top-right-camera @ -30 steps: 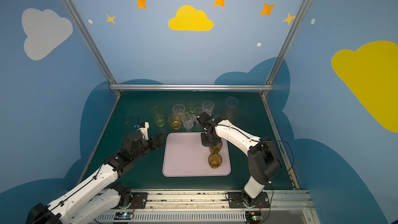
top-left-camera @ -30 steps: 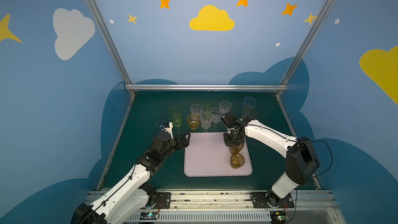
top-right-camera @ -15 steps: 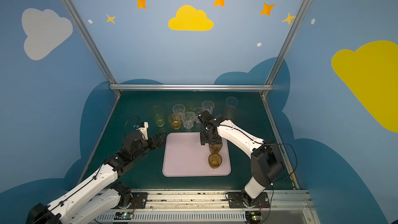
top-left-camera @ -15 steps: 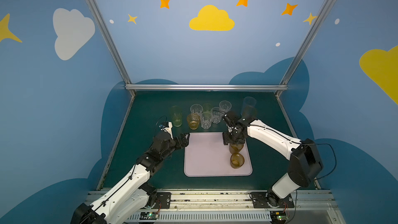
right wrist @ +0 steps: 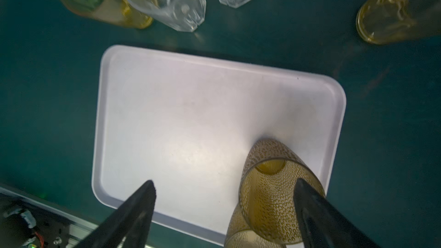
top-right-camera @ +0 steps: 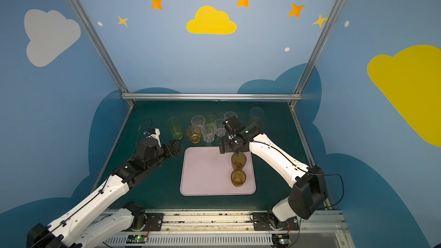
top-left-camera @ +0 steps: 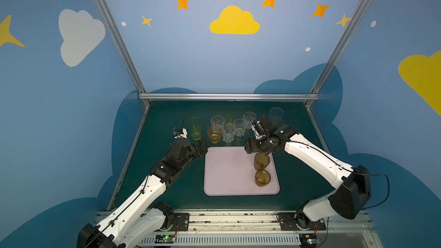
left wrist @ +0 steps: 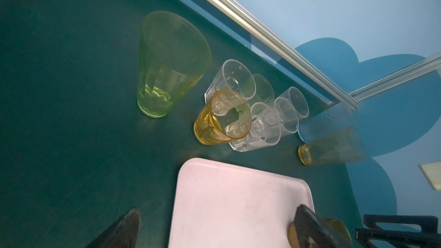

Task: Place the glasses into the tray
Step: Place the glass on the tray, then pick up the glass from the top-center of the table.

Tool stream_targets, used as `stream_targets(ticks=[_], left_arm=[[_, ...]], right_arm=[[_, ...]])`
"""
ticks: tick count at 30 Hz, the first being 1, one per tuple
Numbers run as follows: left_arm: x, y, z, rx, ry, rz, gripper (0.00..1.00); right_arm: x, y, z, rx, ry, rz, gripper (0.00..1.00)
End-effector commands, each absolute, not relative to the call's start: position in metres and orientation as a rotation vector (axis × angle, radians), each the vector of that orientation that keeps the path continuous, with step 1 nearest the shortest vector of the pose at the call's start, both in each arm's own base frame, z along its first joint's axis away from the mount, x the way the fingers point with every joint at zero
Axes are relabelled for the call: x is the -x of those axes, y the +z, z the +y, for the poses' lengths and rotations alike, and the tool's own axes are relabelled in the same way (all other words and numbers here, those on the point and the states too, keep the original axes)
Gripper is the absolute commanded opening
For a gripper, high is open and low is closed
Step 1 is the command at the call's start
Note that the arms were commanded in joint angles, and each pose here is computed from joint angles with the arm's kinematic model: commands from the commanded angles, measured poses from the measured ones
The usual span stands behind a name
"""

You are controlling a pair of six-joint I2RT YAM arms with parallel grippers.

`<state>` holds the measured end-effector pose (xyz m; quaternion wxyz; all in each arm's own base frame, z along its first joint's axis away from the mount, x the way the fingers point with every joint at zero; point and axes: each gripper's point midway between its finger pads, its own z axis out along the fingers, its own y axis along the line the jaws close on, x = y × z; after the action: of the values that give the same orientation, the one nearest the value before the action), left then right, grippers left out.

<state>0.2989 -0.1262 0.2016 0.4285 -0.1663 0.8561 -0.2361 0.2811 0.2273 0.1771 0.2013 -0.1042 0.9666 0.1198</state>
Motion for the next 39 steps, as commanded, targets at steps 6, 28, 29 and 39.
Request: stream_targets(ticks=[6, 28, 29, 39], left_arm=[[-0.305, 0.212, -0.113, 0.494, -0.441, 2.238, 1.00], [-0.320, 0.174, -0.142, 0.459, -0.491, 2.388, 1.00], [-0.321, 0.175, -0.144, 0.453, -0.498, 2.383, 1.00], [-0.333, 0.169, -0.157, 0.454, -0.558, 2.379, 0.99]], right_arm=[[-0.305, 0.226, 0.243, 0.317, 0.465, 2.510, 0.90], [-0.264, 0.244, 0.207, 0.083, 0.714, 2.349, 0.90], [-0.263, 0.245, 0.206, 0.082, 0.720, 2.345, 0.90], [-0.248, 0.247, 0.202, 0.089, 0.778, 2.319, 0.90]])
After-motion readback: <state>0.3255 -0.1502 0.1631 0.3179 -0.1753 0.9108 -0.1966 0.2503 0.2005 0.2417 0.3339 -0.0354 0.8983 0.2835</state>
